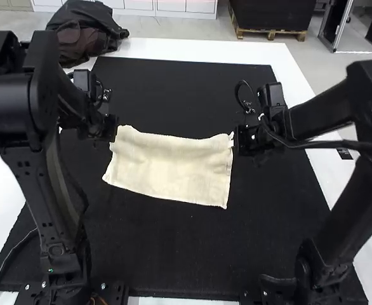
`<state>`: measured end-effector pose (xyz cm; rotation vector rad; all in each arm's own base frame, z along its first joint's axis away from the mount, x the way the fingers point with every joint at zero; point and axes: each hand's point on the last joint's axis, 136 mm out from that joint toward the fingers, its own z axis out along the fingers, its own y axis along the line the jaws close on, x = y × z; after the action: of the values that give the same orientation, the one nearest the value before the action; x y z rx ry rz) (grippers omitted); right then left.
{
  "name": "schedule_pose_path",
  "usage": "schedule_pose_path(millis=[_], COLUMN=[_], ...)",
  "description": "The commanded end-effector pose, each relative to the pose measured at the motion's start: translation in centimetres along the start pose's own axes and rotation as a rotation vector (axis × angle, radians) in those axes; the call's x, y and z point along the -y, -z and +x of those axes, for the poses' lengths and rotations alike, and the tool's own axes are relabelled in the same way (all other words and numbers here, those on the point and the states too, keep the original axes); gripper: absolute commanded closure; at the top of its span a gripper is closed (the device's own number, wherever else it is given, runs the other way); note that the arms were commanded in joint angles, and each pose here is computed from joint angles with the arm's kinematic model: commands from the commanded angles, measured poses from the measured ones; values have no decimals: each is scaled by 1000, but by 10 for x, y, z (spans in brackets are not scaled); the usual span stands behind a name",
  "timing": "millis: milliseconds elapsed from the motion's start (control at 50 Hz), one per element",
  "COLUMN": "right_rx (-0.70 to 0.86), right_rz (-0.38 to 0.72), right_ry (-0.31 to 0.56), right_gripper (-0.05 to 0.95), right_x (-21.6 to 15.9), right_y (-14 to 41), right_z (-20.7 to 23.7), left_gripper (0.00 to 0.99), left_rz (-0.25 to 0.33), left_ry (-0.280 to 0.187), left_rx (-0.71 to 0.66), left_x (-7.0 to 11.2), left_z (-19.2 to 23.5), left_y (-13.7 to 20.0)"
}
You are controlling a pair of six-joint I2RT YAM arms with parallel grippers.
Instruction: Fold the towel.
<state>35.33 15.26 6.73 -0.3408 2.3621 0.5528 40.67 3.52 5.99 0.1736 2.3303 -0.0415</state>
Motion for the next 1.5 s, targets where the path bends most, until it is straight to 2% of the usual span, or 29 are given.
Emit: schedule_pose_path(millis=[0,440,960,1260,1420,1480], right_rx=[46,-81,-222,-254,-254,-244], right_rz=[-19,-82,-103,-101,-96,-88], right_ry=[-12,-62,-92,-108,-108,-101], right_gripper=[925,925,925,925,915,859], right_x=[-3,-15,-19,-19,-17,-15], right_y=[18,28,34,38,36,34], right_z=[-12,30,72,93,102,102], left_gripper=[972,972,972,972,972,972], left_rz=[-31,-11,17,29,-3,-17], left_ry=[-11,-21,-18,-24,-35,-42], left_rx=[15,-68,-168,-201,-191,-181], left_x=[-9,-2,7,10,5,3], left_z=[-4,13,46,55,59,62], left_y=[13,29,31,32,29,27])
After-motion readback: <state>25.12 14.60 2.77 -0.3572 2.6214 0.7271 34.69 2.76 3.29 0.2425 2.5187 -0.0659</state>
